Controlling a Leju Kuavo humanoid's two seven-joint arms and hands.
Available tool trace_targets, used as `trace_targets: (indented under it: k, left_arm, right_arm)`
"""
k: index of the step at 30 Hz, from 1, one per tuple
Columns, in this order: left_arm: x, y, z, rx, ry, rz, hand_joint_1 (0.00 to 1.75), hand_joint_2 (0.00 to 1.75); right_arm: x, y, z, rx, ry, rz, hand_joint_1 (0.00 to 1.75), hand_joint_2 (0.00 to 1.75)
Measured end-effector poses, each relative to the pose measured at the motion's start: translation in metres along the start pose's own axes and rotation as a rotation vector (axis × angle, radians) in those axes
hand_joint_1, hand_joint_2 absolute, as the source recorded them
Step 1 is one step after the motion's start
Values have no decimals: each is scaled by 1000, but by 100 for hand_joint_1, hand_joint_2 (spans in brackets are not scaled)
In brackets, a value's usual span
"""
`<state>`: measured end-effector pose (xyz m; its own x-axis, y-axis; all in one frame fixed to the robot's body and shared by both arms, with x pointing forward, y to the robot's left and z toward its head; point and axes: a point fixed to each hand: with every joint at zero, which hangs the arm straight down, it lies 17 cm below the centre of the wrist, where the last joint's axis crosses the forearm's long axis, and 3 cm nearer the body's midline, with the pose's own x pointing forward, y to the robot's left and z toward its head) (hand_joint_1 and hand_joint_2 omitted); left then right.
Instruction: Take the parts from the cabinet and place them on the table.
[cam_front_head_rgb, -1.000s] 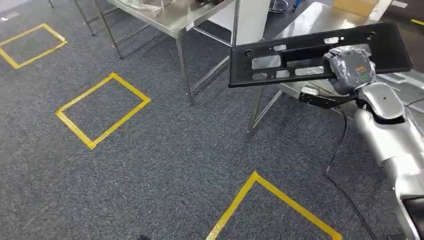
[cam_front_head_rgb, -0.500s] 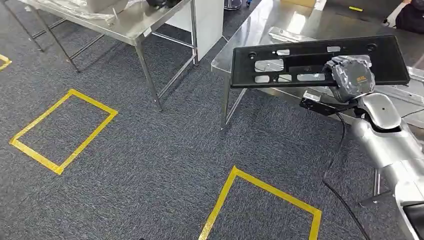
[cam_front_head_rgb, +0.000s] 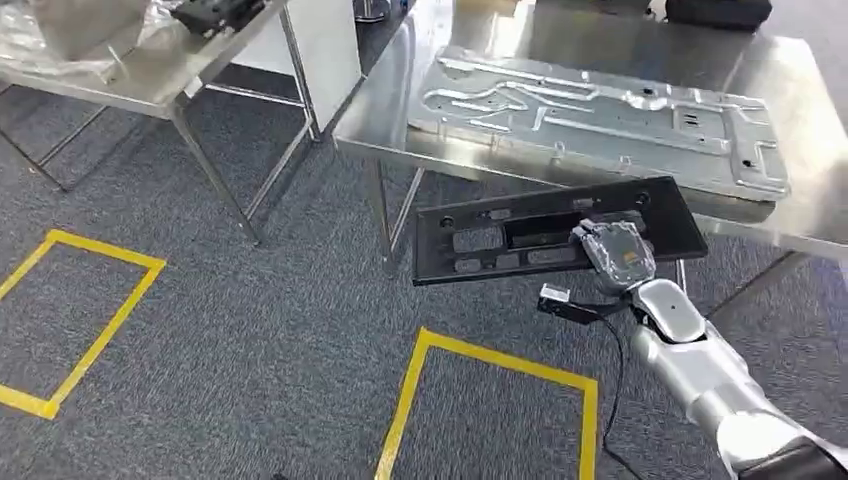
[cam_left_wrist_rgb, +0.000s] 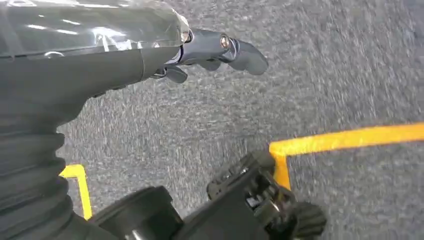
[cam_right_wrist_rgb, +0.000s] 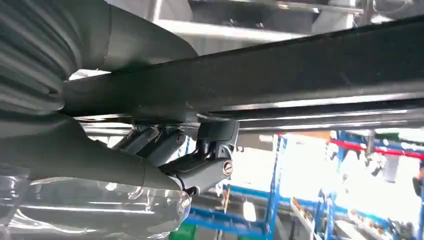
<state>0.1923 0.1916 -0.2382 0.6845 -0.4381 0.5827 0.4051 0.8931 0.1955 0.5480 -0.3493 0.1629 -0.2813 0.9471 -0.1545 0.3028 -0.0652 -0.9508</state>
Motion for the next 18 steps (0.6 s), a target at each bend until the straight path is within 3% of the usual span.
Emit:
trace_targets:
  k: [12,15,18]
  left_arm:
    - [-19,-7,7,-16,22,-28,0,175]
    - [-14,-5,5,-16,17,-40,0,175]
    - [-13,-6,5,-17,10,-42,0,175]
  right_arm:
    - [39,16,-4,19,-17,14,175,175]
    - [25,13,-8,58,-14,39,175,175]
    - [-17,-28,-44,64,7,60,175,175]
